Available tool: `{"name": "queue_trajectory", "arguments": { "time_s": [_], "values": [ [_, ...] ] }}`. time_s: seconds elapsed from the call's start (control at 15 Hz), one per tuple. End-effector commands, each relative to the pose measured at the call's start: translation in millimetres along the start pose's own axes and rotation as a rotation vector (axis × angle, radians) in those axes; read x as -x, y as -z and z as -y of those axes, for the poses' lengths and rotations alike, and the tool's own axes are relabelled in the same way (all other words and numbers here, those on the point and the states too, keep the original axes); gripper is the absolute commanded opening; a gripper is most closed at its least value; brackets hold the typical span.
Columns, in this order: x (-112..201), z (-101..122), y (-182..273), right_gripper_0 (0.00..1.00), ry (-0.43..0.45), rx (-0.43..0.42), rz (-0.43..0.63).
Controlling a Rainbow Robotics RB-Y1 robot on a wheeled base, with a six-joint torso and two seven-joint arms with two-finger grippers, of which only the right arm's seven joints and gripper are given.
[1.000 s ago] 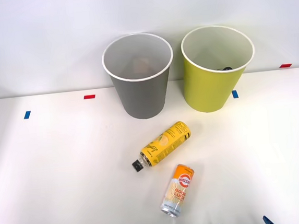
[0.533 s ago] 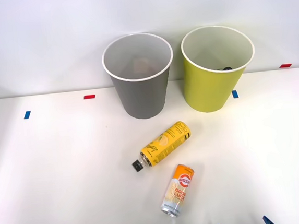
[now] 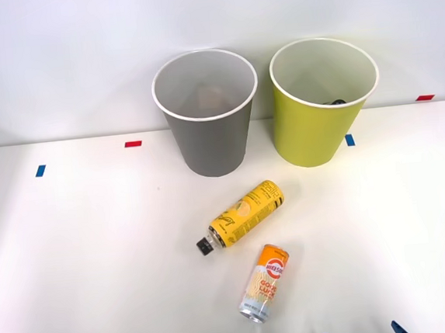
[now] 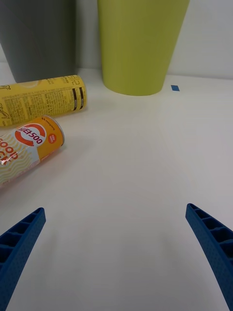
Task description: Put cans in the gray bin, plastic bottles in the light green bin
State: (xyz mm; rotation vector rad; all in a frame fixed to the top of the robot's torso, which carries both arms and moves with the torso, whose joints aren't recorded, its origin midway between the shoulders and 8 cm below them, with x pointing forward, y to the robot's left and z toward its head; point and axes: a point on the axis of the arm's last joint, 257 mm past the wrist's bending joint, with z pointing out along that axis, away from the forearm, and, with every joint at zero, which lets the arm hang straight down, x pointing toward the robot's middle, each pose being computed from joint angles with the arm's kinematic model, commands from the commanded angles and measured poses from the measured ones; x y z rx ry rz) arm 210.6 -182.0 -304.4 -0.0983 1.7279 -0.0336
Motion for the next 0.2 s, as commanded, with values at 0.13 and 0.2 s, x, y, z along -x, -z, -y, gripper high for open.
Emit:
{"name": "queue_trajectory", "arguments": {
  "time_s": [0.13,0.2],
  "values": [
    [0.0,0.0,0.0,1.00,0.000,0.000,0.000],
    [0.0,0.0,0.0,1.00,0.000,0.000,0.000]
  ]
}}
